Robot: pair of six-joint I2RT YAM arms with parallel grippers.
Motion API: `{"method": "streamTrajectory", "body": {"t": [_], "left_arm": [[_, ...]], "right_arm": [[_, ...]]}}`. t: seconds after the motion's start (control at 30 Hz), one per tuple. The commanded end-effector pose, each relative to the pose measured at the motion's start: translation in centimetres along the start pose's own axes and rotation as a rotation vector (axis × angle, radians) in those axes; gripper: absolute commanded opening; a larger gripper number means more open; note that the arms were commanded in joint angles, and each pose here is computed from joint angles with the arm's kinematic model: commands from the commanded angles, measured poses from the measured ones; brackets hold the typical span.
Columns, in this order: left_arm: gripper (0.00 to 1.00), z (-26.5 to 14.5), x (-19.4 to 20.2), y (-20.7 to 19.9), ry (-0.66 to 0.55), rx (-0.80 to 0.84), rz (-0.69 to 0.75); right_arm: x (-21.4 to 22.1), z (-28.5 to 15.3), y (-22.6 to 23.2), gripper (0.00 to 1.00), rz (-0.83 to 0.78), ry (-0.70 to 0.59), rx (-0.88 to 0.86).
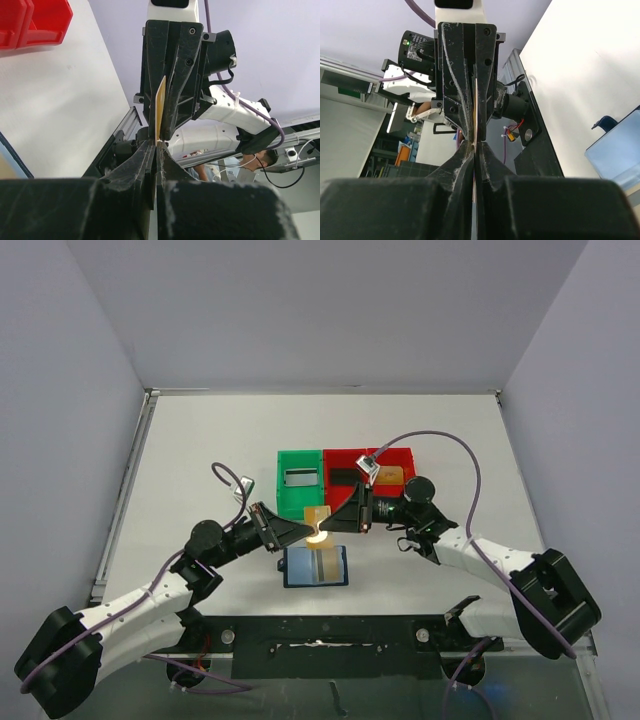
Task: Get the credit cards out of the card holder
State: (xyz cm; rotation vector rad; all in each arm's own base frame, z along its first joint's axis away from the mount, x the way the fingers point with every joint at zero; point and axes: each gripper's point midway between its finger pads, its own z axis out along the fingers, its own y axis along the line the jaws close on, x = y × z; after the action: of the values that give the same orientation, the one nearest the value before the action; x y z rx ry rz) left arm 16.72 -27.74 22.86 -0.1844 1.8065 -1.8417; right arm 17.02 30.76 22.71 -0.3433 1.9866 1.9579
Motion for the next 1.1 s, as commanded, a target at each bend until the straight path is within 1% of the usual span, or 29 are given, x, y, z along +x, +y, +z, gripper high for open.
{"method": "streamTrajectory", "body": {"t": [0.0,0.07,0.1,0.13,0.17,0.23,0.27,0.37,0.4,0.43,0.5,0.57,0.63,0.67,0.73,0.8,0.83,0.9,1.0,1.03,1.07], "left_arm": [[0.10,0.1,-1.2,-2.3,-0.035,0.064,0.033],[0.35,0.0,-1.3,-2.1,-0.043,0.047,0.042],[0.49,0.0,-1.4,-1.7,-0.043,0.020,0.046],[0.62,0.0,-1.4,-1.3,-0.045,-0.006,0.056],[0.65,-0.1,-1.5,-0.7,-0.049,-0.040,0.067],[0.66,-0.2,-1.7,0.8,-0.051,-0.125,0.089],[0.67,-0.4,-1.7,1.6,-0.048,-0.171,0.100],[0.67,-1.2,-1.8,3.5,-0.053,-0.283,0.124],[0.68,-1.4,-1.8,3.7,-0.055,-0.297,0.126],[0.68,-1.6,-1.8,3.8,-0.058,-0.305,0.130],[0.68,-2.0,-1.9,3.8,-0.066,-0.312,0.135],[0.68,-2.2,-1.9,3.9,-0.064,-0.329,0.142],[0.69,-2.4,-1.9,4.2,-0.065,-0.351,0.152],[0.69,-2.5,-2.0,4.4,-0.066,-0.363,0.159],[0.69,-2.8,-2.1,4.8,-0.065,-0.397,0.175],[0.70,-3.0,-2.3,5.4,-0.062,-0.435,0.198],[0.70,-3.2,-2.4,5.7,-0.060,-0.458,0.219],[0.70,-3.6,-2.5,6.6,-0.051,-0.511,0.239],[0.70,-3.6,-2.4,7.4,-0.029,-0.545,0.253],[0.70,-3.5,-2.4,7.3,-0.025,-0.542,0.255],[0.71,-3.4,-2.3,7.2,-0.021,-0.538,0.254]], "right_arm": [[-0.8,-0.5,2.7,0.00,-0.086,-0.048,-0.063],[-1.3,-0.8,2.7,0.00,-0.118,-0.061,-0.042],[-1.7,-0.8,2.4,0.00,-0.137,-0.071,-0.013],[-1.9,-1.1,1.3,0.00,-0.133,-0.072,0.053],[-2.4,-1.4,0.1,0.00,-0.140,-0.087,0.131],[-4.1,-2.9,-1.9,0.00,-0.156,-0.150,0.310],[-5.0,-3.6,-2.1,0.00,-0.178,-0.179,0.371],[-7.4,-5.6,-0.8,0.00,-0.310,-0.253,0.472],[-8.4,-6.5,0.0,0.00,-0.386,-0.286,0.511],[-9.5,-7.6,-0.3,0.00,-0.429,-0.335,0.588],[-10.6,-9.6,-0.3,0.00,-0.527,-0.392,0.684],[-11.6,-11.1,-0.3,0.00,-0.634,-0.450,0.750],[-11.9,-12.2,-1.0,0.00,-0.741,-0.473,0.800],[-11.7,-12.5,-1.9,0.00,-0.796,-0.449,0.826],[-11.2,-13.4,-4.3,0.00,-0.927,-0.342,0.914],[-11.6,-15.1,-6.7,0.00,-1.009,-0.228,1.077],[-11.7,-16.1,-8.2,0.00,-1.017,-0.154,1.165],[-12.4,-17.3,-9.3,0.00,-1.048,-0.090,1.262],[-14.1,-17.8,-9.2,0.00,-1.157,-0.104,1.302],[-14.2,-17.7,-9.3,0.00,-1.199,-0.074,1.300],[-14.1,-17.5,-9.8,0.00,-1.234,-0.008,1.291]]}}
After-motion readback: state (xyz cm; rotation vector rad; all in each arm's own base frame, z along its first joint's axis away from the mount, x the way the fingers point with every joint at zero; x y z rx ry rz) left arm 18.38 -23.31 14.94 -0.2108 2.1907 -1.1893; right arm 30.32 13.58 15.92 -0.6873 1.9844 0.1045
